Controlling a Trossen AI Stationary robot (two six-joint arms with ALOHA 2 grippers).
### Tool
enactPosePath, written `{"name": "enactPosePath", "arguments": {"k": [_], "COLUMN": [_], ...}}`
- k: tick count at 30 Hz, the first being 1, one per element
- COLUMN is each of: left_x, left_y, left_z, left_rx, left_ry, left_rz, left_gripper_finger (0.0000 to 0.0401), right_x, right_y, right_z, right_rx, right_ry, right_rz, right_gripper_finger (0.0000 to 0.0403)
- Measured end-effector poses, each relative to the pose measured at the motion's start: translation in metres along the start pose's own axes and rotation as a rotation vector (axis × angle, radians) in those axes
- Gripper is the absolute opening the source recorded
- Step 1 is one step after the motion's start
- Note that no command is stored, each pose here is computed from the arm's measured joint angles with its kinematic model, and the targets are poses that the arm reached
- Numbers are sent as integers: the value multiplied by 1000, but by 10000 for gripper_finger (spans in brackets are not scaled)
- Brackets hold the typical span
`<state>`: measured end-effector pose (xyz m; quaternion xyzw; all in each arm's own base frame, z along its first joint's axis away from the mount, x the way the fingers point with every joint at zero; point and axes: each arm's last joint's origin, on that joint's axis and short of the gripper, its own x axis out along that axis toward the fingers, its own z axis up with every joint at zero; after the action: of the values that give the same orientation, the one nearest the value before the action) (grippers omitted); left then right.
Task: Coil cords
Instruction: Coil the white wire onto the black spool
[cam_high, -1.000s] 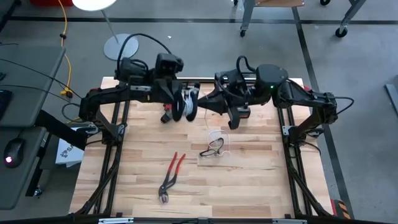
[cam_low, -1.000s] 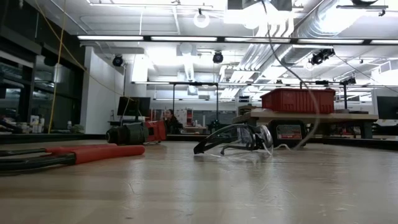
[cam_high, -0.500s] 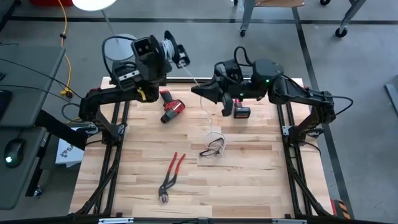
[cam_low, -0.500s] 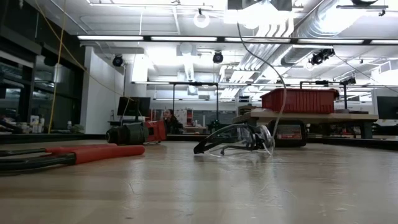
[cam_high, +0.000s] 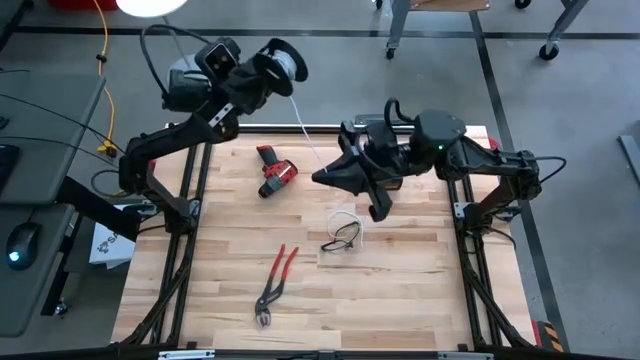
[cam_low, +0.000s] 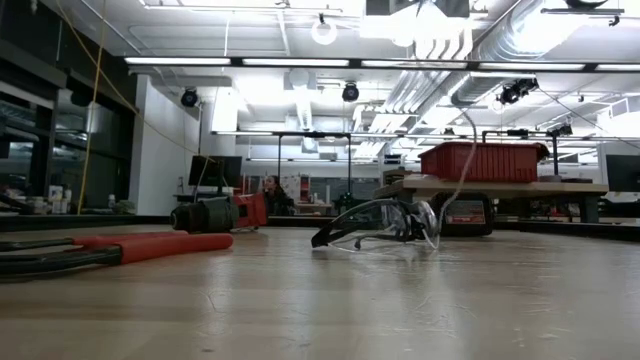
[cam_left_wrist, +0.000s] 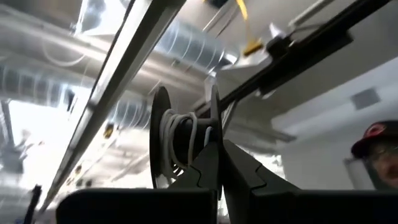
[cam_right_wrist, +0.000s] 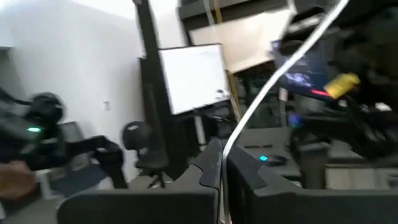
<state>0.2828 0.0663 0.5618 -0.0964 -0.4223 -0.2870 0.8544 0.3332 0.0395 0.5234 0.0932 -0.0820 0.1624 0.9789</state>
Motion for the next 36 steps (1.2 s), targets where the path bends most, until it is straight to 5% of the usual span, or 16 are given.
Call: {"name": "enactPosePath", "arguments": {"k": [14, 36], "left_x": [3, 2], "left_y": [-7, -7], "left_z": [3, 3], "left_rx": [-5, -6], "left_ry": [71, 73], "left_rz": [-17, -17], "left_gripper_finger": [0, 0], "right_x": [4, 3], "right_y": [-14, -19], "right_z": [-28, -36], "right_rx": [-62, -115], "right_ry": [196, 272], "right_rz": [-302, -420], "right_gripper_finger": [156, 161]}}
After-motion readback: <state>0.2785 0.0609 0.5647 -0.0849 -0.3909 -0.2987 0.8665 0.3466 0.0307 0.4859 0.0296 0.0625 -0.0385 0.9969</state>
